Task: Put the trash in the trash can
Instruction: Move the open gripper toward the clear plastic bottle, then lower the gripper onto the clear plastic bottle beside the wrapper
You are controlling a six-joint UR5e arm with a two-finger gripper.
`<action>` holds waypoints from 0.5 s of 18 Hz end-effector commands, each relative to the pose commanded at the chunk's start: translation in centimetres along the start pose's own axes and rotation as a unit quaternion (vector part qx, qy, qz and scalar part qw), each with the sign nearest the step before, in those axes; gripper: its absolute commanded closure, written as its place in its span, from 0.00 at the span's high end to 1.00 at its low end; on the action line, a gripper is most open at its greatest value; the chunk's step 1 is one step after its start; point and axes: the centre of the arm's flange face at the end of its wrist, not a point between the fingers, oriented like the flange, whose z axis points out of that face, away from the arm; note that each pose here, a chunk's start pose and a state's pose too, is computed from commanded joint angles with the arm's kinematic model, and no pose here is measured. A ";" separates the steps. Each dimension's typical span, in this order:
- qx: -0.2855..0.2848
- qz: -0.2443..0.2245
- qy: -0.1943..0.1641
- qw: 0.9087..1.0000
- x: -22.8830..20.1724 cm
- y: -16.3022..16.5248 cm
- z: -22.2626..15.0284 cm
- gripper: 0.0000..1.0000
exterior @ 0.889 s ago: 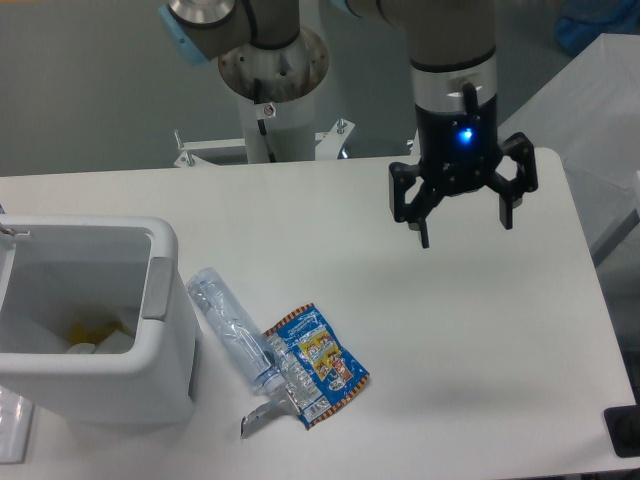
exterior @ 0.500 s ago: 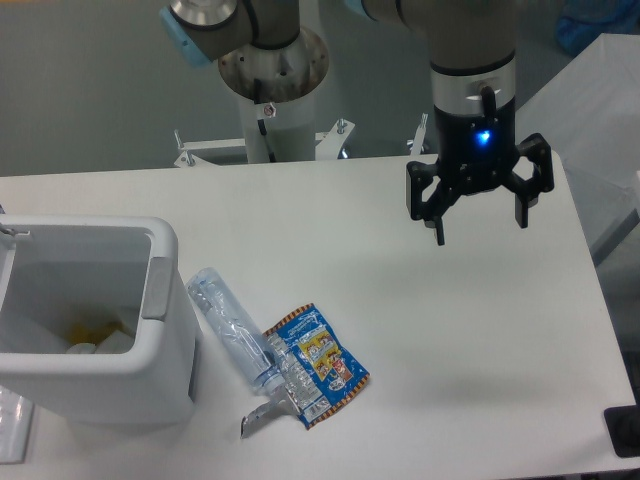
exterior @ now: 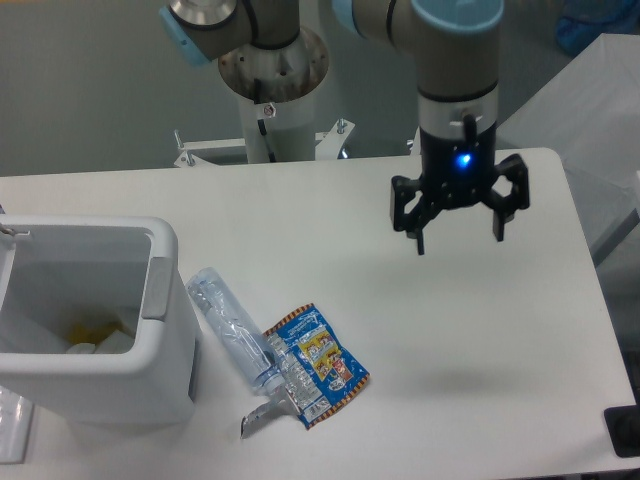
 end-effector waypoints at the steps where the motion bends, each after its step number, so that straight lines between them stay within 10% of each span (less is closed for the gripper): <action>1: -0.003 0.000 0.004 1.000 1.1 0.0 0.8 1.00; 9: -0.020 -0.055 0.038 0.998 10.2 -3.0 11.7 1.00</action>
